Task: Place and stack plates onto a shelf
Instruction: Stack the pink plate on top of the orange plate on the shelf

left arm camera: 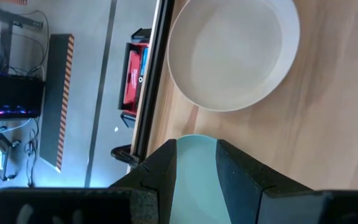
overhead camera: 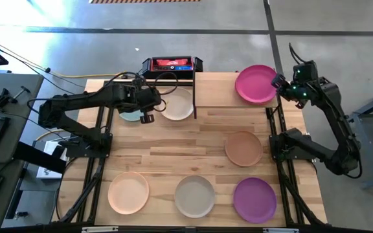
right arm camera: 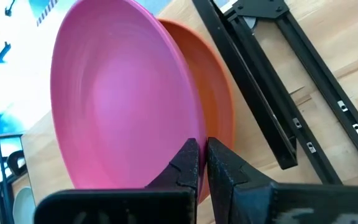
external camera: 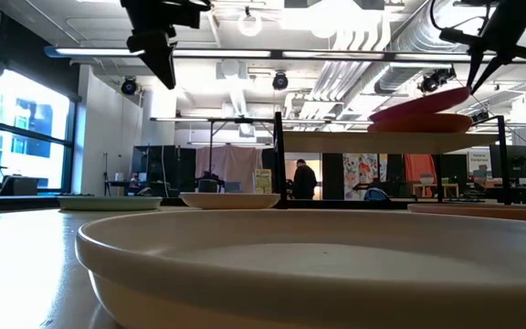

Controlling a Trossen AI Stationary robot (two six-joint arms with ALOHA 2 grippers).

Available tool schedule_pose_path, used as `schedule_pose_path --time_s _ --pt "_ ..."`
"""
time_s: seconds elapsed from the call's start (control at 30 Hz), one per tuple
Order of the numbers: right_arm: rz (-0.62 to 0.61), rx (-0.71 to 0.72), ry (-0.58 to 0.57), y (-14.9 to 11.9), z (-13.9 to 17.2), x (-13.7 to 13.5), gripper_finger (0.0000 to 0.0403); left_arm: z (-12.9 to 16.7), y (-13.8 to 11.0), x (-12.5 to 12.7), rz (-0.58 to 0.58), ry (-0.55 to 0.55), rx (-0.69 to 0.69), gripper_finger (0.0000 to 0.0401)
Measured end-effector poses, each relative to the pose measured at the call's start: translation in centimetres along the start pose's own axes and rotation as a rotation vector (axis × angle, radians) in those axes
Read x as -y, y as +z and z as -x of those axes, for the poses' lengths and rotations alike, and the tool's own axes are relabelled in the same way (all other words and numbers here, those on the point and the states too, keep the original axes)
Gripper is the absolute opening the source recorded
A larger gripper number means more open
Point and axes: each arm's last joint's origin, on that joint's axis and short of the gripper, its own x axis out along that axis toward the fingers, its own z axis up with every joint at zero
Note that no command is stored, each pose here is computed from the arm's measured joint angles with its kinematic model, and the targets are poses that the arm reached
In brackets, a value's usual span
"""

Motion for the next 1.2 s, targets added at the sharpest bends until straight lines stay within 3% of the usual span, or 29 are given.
schedule_pose_path --time_s 0.97,1.2 --pt "0.017 -0.029 -0.080 0.7 -1.9 -0.7 0.0001 -0.2 -0.1 -0.3 0.001 0.004 -0.006 0.0101" --pt "0.045 -0.024 -0.071 0.9 -2.0 -0.9 0.0037 -0.2 -0.1 -0.3 0.000 0.004 -0.006 0.0101"
